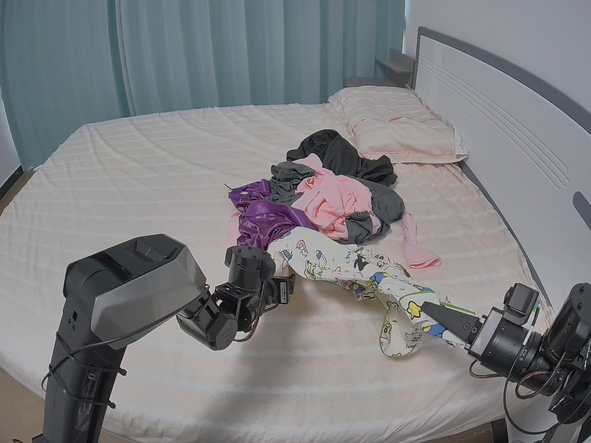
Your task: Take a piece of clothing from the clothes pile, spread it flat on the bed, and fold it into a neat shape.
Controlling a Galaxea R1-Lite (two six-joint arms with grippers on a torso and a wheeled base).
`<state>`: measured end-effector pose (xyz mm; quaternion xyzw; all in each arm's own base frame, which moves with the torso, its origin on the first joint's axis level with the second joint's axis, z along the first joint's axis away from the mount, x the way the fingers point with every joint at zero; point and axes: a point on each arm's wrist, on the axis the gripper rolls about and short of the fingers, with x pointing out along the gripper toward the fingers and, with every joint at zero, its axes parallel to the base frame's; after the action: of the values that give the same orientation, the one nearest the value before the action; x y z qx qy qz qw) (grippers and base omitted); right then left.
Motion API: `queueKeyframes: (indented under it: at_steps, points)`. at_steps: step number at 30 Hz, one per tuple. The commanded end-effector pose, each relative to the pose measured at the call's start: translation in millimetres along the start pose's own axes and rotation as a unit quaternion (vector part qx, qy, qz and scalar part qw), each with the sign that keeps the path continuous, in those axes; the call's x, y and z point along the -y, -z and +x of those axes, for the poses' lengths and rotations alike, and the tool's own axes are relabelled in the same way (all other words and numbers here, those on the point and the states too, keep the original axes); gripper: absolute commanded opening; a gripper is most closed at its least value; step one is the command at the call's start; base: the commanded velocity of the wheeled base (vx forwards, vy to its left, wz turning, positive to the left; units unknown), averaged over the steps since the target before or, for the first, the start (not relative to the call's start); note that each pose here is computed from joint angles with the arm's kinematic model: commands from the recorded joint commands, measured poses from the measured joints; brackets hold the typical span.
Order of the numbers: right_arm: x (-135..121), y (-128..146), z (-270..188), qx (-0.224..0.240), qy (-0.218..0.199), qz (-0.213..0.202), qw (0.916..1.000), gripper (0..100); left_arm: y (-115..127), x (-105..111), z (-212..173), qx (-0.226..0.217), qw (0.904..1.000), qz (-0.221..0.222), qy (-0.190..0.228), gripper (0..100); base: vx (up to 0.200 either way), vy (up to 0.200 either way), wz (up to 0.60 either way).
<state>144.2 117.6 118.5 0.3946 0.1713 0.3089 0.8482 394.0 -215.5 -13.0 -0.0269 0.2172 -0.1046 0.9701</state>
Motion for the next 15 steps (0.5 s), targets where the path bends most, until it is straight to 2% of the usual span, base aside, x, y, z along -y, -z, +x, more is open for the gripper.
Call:
queueKeyframes:
  at_steps: [1, 4, 12, 15]
  points:
    - [4, 0, 1, 0.0, 0.01, 0.001, 0.9999, 0, 8, 0, 16, 0.004, 0.9996, -0.026, -0.007, 0, 0.0, 0.0, 0.0]
    - [5, -3, 1, 0.006, 0.013, 0.001, 0.9999, 0, 12, -2, 10, -0.006, 0.9996, -0.025, -0.009, 0, 0.0, 0.0, 0.0]
    - [7, -8, 2, 0.018, 0.018, 0.002, 0.9997, 0, -19, -5, -36, 0.015, 0.9981, -0.06, -0.004, 0, 0.0, 0.0, 0.0]
    - [10, -10, 2, 0.023, 0.024, 0.001, 0.9994, 0, -35, -11, -65, 0.033, 0.9961, -0.071, -0.04, 0, 0.0, 0.0, 0.0]
